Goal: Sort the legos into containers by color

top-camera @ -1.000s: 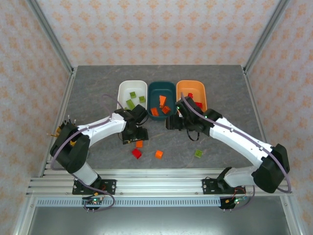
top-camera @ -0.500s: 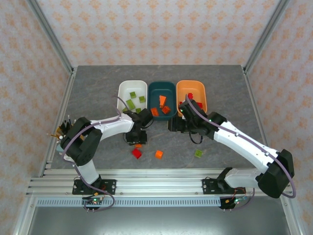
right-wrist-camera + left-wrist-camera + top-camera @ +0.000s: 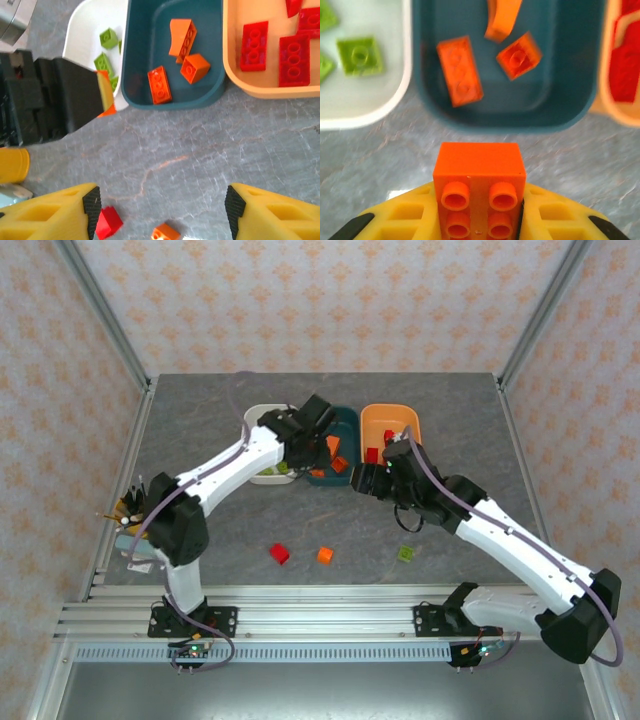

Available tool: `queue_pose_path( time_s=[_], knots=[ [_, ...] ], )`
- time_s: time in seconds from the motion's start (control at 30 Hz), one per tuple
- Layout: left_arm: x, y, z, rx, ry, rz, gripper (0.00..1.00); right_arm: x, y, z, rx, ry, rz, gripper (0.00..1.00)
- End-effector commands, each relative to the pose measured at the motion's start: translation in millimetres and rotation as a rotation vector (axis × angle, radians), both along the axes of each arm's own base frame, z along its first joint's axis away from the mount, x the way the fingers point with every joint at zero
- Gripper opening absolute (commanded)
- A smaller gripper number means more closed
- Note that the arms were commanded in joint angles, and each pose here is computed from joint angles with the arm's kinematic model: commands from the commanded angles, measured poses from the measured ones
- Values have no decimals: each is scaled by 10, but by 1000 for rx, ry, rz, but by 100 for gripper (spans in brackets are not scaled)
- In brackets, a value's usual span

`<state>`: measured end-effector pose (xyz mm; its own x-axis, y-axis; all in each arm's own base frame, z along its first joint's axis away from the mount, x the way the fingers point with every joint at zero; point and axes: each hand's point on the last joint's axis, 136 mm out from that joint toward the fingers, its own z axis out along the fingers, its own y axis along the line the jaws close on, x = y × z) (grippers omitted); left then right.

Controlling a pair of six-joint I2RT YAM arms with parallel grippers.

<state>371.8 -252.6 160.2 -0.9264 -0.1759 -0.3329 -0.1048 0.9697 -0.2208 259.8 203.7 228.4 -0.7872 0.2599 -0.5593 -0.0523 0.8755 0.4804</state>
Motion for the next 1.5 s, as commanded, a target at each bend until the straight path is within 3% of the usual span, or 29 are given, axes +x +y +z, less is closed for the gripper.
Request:
queue_pose_path(
  time_s=[0.0,0.2,0.4,0.53,0.63,0.87,1.0,1.13,1.47],
  knots=[
    [264,185,-218,145,27,25,28,204,-65,165,45,-54,-80,69],
    [876,198,-336,172,-4,65,28,334,-110,171,79,-32,-95,69],
    [1188,200,-593,170,16,72,31,347,-139,109,74,-3,-94,70],
    [1222,134,-717,144,45,60,47,333,-136,45,63,18,-85,70],
    [1243,109,-577,117,19,68,62,301,-120,-14,42,42,-60,70],
    [1160,105,174,11,-82,104,67,131,17,-288,-91,107,76,70],
    [899,238,629,-45,-138,140,69,-81,319,-428,-142,132,189,69],
    [408,605,826,-36,-156,192,71,-332,761,-531,-175,114,362,70],
    [-1443,1882,426,61,-102,416,74,-910,1686,-1165,-403,166,720,76]
  ],
)
